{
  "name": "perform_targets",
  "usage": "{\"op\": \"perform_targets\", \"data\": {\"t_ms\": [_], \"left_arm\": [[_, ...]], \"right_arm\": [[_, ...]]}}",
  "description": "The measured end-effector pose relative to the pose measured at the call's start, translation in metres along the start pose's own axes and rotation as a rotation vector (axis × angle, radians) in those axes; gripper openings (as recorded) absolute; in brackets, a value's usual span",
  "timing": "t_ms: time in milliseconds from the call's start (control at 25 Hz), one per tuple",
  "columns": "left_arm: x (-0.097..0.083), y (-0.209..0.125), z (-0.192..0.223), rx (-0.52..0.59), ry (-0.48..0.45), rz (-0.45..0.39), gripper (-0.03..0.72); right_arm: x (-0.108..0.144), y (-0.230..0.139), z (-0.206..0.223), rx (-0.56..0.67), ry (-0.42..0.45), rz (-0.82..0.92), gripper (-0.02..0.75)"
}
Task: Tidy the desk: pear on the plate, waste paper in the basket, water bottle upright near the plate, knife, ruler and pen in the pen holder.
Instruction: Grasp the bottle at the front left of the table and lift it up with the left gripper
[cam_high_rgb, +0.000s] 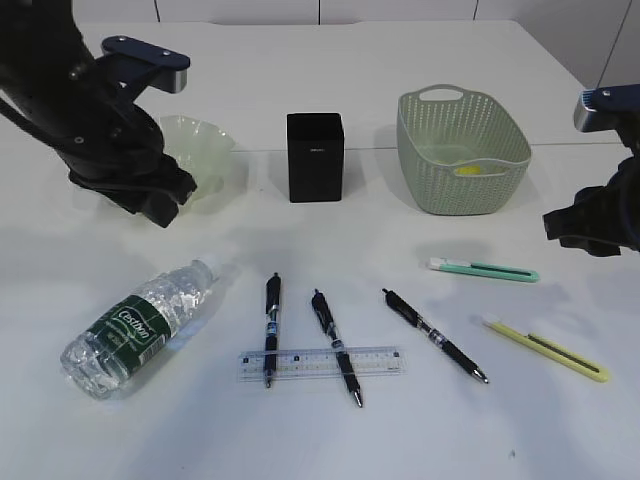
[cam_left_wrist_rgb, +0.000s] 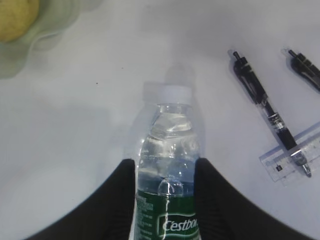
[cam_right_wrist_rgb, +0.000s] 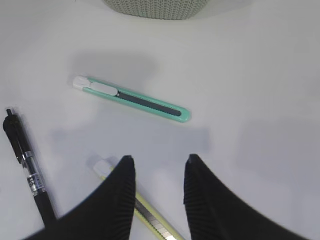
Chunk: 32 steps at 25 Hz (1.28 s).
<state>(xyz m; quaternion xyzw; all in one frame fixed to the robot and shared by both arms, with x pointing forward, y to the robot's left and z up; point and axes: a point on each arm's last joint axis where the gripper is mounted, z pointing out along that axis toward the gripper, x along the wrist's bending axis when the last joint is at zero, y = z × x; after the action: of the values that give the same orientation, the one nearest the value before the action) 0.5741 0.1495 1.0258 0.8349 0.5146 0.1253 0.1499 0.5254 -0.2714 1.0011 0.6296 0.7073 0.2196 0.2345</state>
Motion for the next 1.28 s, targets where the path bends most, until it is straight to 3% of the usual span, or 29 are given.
{"op": "perform_targets", "data": {"t_ms": [280,480,600,1280], "left_arm": [[0.0,0.009,0.011,0.069,-0.002,0.067,0.309],[0.0,0.009,0.016,0.1,-0.008,0.072,0.547],[-0.001,0.007,0.027,0.144,-0.012,0.073,0.622],[-0.005,0.002,0.057,0.225,-0.039,0.058,0.636]], "right_arm": [[0.0,0.0,0.0,0.0,0.0,0.0,0.249],[0.0,0.0,0.0,0.0,0.0,0.0,0.249],[0.0,0.0,0.0,0.0,0.0,0.0,0.249],[0.0,0.0,0.0,0.0,0.001,0.003,0.249]]}}
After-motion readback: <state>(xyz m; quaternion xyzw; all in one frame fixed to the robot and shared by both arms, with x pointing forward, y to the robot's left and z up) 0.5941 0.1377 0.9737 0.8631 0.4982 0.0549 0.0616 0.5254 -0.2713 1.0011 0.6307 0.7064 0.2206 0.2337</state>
